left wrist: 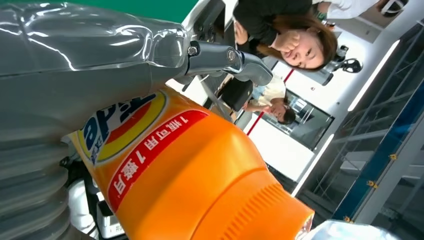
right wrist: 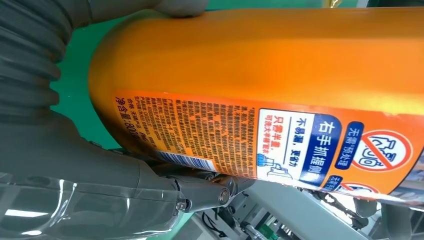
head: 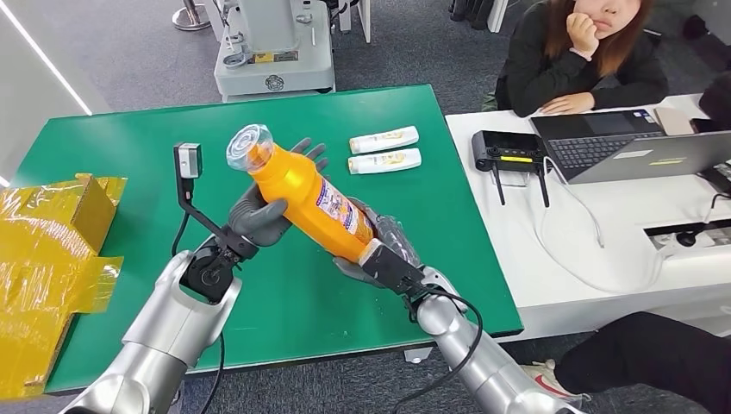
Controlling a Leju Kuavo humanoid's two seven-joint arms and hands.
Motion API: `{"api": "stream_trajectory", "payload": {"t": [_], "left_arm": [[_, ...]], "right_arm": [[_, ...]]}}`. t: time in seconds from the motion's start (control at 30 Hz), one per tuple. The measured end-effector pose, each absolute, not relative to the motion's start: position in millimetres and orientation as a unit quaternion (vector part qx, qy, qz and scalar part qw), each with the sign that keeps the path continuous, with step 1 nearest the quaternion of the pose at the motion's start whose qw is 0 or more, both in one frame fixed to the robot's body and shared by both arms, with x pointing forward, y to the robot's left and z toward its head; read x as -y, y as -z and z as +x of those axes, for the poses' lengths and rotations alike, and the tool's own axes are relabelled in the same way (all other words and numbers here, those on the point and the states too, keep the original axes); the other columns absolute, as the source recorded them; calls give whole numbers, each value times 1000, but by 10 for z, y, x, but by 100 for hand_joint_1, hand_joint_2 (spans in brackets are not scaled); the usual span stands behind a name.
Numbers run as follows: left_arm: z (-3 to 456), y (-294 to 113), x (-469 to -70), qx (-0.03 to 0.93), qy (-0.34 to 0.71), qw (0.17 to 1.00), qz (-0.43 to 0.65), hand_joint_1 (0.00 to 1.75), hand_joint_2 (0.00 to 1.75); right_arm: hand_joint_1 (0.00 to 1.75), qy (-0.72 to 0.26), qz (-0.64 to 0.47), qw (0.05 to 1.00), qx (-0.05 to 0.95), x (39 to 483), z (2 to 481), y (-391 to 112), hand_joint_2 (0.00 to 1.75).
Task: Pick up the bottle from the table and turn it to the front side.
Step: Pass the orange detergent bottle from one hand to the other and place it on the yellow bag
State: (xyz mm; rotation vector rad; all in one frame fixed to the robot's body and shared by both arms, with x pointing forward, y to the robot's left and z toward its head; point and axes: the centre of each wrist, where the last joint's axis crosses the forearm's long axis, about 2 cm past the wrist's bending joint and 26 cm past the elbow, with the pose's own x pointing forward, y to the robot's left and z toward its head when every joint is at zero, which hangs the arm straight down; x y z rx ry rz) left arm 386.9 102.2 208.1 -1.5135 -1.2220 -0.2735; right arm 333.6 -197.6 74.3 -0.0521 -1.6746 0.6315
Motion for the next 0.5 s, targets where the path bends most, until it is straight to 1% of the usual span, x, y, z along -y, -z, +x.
{"api": "stream_trajectory", "payload": {"t": [0.13, 0.23, 0.27, 0.33, 0.4, 0.5], "left_arm": [[3841, -2056, -985, 513, 131, 558, -639, 0, 175], [3807, -2042, -922, 541, 152, 561, -608, 0, 175], [3796, -2042, -895, 565, 163, 562, -582, 0, 175], [3784, -2059, -846, 640, 194, 553, -497, 0, 175], [3785, -2117, -816, 720, 223, 519, -402, 0, 175], [3784, -2206, -806, 786, 248, 470, -316, 0, 175]], "right_arm": [[175, -273, -27, 631, 726, 2016, 3316, -713, 175], [175, -266, -33, 637, 723, 2047, 3311, -701, 175], [175, -262, -35, 639, 722, 2055, 3314, -705, 175], [175, -255, -37, 643, 721, 2065, 3318, -723, 175], [175, -247, -35, 645, 722, 2066, 3313, -747, 175], [175, -237, -23, 647, 724, 2067, 3311, -776, 175]]}}
